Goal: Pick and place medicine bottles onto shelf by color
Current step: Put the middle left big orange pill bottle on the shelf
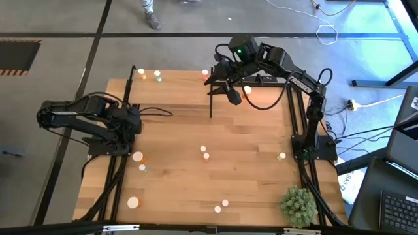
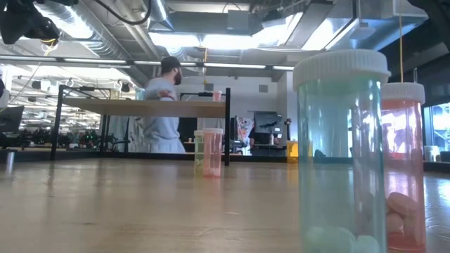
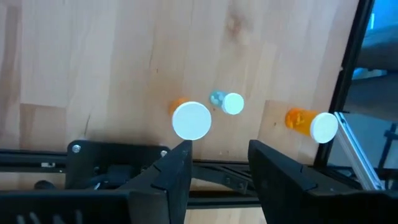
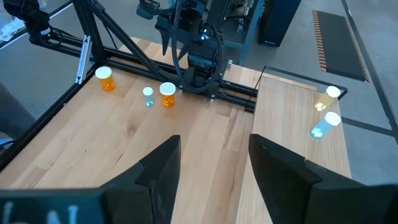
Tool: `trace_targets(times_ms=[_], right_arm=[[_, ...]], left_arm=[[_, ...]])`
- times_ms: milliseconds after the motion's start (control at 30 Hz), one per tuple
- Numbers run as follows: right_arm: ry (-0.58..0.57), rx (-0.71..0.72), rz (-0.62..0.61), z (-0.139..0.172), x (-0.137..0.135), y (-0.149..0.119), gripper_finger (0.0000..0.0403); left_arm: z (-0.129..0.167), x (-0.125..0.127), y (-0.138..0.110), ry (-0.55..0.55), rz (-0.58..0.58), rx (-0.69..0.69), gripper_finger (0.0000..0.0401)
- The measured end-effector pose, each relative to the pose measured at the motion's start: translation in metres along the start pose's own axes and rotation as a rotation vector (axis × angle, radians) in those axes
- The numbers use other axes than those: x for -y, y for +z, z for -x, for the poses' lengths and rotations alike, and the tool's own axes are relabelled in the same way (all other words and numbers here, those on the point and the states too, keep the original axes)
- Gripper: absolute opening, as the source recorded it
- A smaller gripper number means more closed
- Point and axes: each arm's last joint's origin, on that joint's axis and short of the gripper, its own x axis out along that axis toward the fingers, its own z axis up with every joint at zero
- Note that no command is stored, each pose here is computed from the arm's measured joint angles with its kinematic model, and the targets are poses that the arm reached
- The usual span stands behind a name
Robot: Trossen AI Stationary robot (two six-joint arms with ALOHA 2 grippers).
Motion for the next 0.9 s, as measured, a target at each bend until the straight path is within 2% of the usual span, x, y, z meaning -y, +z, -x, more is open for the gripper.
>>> trace_targets(times_ms=[300,400,567,667,900], right_arm=[[0.0,0.0,0.0,0.0,0.0,0.0,0.0193],[0.0,0.0,0.0,0.0,0.0,0.0,0.0193],[0.0,0.0,0.0,0.0,0.0,0.0,0.0193],[0.0,0.0,0.0,0.0,0.0,0.0,0.0193],[0.0,0.0,0.0,0.0,0.0,0.0,0.0193]], left_arm=[[0.0,0.0,0.001,-0.003,-0.024,0.008,0.0154],[0.0,0.0,0.001,-0.003,-0.022,0.011,0.0178],[0.0,0.0,0.001,-0.001,-0.006,0.005,0.0247],[-0.01,-0.003,-0.001,-0.004,0.013,-0.019,0.0277],[-0.046,-0.011,-0.007,-0.049,0.047,-0.047,0.0291]])
